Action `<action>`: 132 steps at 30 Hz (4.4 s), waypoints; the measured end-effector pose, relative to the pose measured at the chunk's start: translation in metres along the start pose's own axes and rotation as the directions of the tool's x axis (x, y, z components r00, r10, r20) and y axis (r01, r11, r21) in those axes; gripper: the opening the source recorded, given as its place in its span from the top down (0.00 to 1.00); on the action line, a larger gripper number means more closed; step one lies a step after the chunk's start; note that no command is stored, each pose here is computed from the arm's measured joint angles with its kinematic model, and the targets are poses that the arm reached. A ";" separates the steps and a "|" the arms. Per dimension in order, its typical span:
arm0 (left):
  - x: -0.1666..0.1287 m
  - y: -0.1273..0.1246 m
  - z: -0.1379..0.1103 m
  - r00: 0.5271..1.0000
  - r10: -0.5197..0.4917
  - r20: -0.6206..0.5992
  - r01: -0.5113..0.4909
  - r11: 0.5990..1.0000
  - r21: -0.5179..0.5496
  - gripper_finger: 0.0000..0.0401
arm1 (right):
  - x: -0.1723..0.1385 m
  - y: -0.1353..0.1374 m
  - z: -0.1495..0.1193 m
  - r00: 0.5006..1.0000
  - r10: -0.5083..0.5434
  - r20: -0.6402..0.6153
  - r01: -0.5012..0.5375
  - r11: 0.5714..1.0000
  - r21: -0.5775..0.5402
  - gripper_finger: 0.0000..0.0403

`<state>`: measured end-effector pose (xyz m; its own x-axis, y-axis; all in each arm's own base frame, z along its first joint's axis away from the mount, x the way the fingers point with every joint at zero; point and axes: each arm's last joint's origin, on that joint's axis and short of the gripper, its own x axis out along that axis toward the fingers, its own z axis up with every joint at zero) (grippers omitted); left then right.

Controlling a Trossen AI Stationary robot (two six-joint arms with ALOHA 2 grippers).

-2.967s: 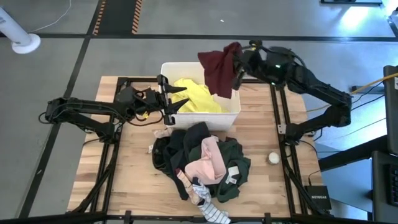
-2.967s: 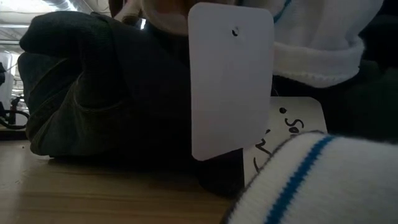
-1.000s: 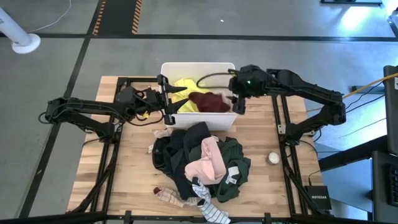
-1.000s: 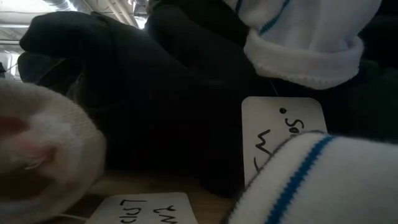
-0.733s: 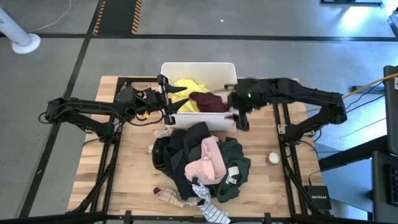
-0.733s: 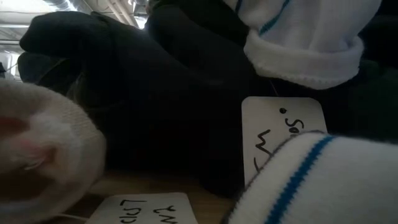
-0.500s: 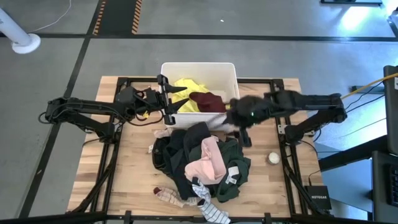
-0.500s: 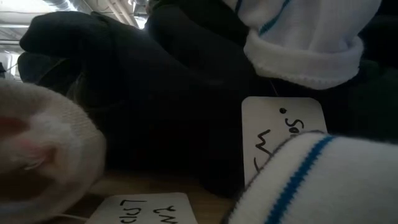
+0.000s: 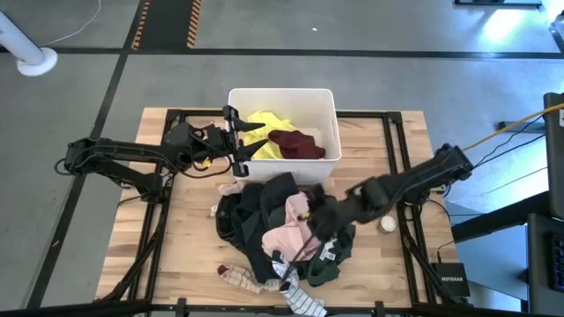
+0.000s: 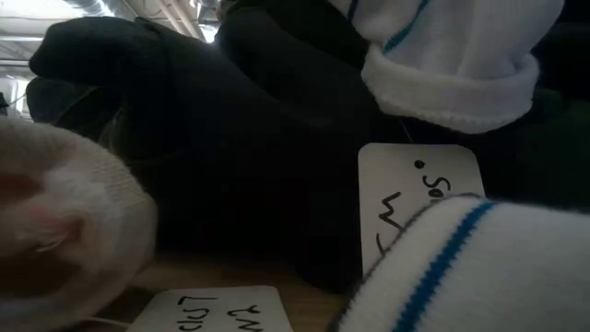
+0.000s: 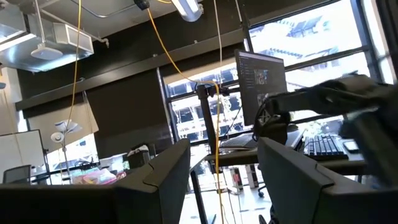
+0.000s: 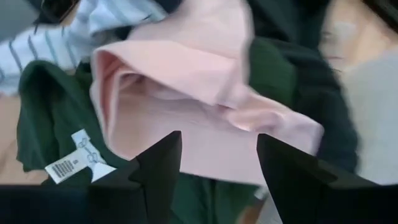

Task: Sort clothes
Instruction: Put the pink underwear into the white bin

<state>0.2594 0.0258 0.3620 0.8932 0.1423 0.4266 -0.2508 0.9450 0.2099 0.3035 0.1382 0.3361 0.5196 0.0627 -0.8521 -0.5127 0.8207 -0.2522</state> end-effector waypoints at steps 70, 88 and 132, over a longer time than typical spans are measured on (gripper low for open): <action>0.000 0.000 0.000 1.000 0.000 0.001 0.000 1.000 -0.001 0.55 | -0.142 -0.072 -0.049 0.735 -0.643 0.215 0.535 0.745 0.400 0.97; 0.000 0.000 0.000 1.000 0.000 0.001 0.000 1.000 -0.001 0.55 | -0.165 -0.164 -0.095 0.530 -0.840 0.114 0.664 0.495 0.560 0.96; 0.000 0.000 0.000 1.000 -0.001 -0.003 0.001 1.000 0.000 0.55 | -0.012 -0.223 -0.124 0.839 -0.469 -0.278 0.536 0.617 0.576 0.94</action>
<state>0.2595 0.0258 0.3619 0.8945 0.1425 0.4238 -0.2501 0.9451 0.2101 0.3271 -0.1161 0.3462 0.4863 -0.4895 -0.7238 0.3556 0.8675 -0.3478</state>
